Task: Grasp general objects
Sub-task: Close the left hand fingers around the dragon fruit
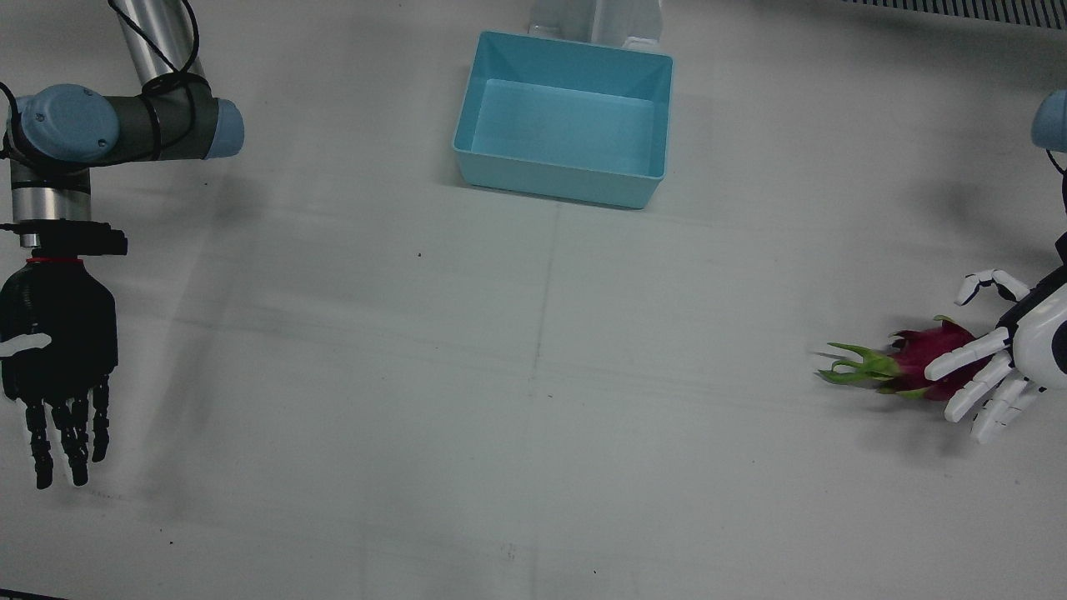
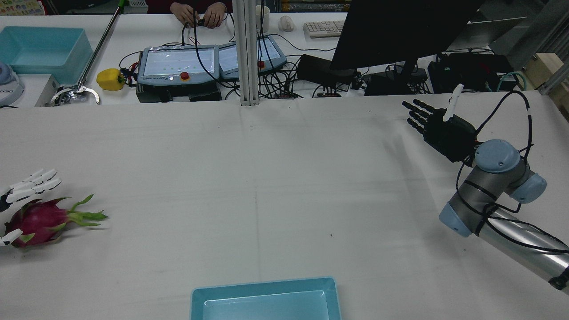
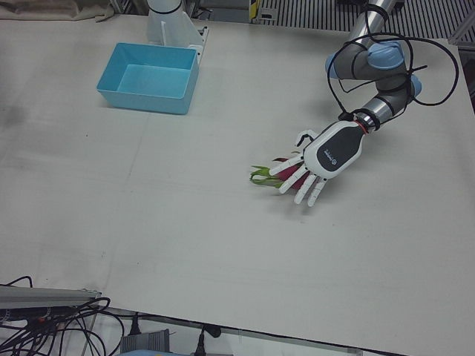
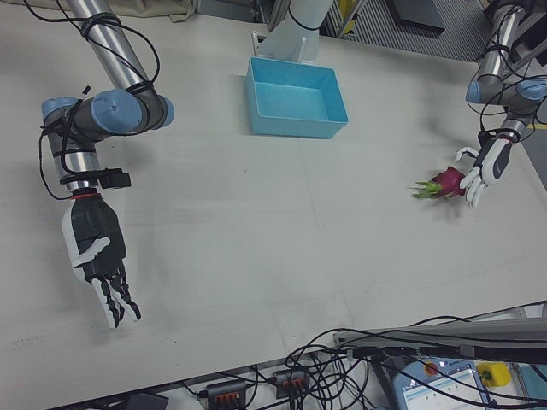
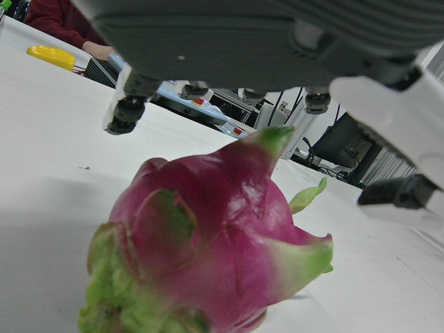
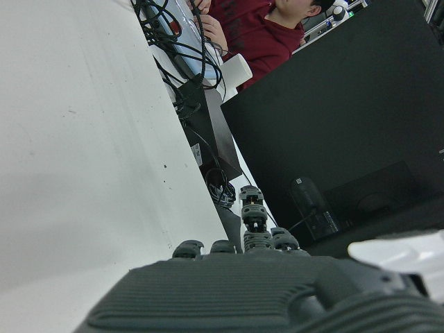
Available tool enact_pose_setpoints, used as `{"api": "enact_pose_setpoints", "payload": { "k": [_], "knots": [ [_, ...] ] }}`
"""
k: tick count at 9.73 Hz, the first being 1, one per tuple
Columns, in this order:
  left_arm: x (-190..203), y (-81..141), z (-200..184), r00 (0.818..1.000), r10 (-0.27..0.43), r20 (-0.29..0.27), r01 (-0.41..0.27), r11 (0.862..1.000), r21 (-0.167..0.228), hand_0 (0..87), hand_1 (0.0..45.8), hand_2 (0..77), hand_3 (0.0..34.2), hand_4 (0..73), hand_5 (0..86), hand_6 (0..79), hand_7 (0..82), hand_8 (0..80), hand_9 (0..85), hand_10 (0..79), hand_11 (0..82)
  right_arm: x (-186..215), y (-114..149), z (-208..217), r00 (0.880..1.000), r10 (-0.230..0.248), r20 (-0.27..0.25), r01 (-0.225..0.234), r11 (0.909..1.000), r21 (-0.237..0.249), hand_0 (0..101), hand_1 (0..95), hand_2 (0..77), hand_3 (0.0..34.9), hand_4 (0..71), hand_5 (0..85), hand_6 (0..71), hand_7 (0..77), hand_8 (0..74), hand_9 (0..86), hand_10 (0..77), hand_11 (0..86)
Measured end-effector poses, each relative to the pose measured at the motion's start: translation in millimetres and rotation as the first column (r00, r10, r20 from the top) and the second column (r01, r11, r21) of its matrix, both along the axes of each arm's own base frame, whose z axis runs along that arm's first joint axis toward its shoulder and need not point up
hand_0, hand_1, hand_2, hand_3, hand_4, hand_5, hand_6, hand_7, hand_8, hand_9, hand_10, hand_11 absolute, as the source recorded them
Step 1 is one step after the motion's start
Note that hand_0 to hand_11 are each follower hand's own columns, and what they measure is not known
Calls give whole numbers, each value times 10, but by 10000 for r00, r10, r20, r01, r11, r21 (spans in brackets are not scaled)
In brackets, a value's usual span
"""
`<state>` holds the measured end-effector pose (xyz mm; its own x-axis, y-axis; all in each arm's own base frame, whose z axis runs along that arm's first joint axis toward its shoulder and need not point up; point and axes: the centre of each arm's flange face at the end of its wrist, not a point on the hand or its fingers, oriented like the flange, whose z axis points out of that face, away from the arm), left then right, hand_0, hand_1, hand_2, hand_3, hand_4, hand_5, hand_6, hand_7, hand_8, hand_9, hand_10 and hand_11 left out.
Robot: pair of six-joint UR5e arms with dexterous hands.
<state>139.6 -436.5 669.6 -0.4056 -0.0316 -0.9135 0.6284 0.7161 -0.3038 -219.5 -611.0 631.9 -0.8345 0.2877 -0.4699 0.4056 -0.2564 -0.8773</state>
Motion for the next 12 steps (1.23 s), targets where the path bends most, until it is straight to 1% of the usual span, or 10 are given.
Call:
{"api": "enact_pose_setpoints", "payload": {
  "k": [1, 2, 6, 10, 12],
  "knots": [
    [14, -1, 15, 10000, 22, 6, -22, 10000, -17, 275, 0, 595, 298, 0, 16, 0, 11, 11, 11, 224, 11, 0, 0, 1, 10000, 0, -1, 0, 10000, -2, 4, 65, 22, 0, 0, 0, 0, 0, 0, 11, 0, 5],
    [50, 9, 22, 9999, 100, 4, -100, 9999, -18, 309, 0, 595, 299, 0, 16, 0, 11, 11, 11, 224, 11, 0, 0, 2, 10000, 0, -2, 0, 10000, -3, 4, 65, 22, 0, 0, 0, 0, 0, 0, 11, 0, 5],
    [168, 45, 46, 9994, 352, -46, -352, 9994, -14, 305, 0, 595, 299, 0, 16, 0, 11, 11, 11, 224, 11, 0, 0, 3, 10000, 0, -3, 0, 10000, -5, 5, 65, 22, 0, 0, 0, 0, 0, 0, 11, 0, 5],
    [165, 31, 140, 9999, 58, -95, -58, 10000, -11, 284, 0, 595, 298, 0, 16, 0, 11, 11, 11, 224, 11, 0, 0, 3, 10000, 0, -3, 0, 10000, -5, 6, 65, 22, 0, 0, 0, 0, 0, 0, 11, 0, 5],
    [160, 39, 203, 9999, -26, 131, 24, 9999, 120, 289, 0, 595, 298, 0, 16, 0, 11, 11, 11, 224, 11, 0, 0, 3, 10000, 1, 0, -1, 10000, -7, 5, 65, 22, 0, 0, 0, 0, 0, 0, 11, 0, 11]
  ]
}}
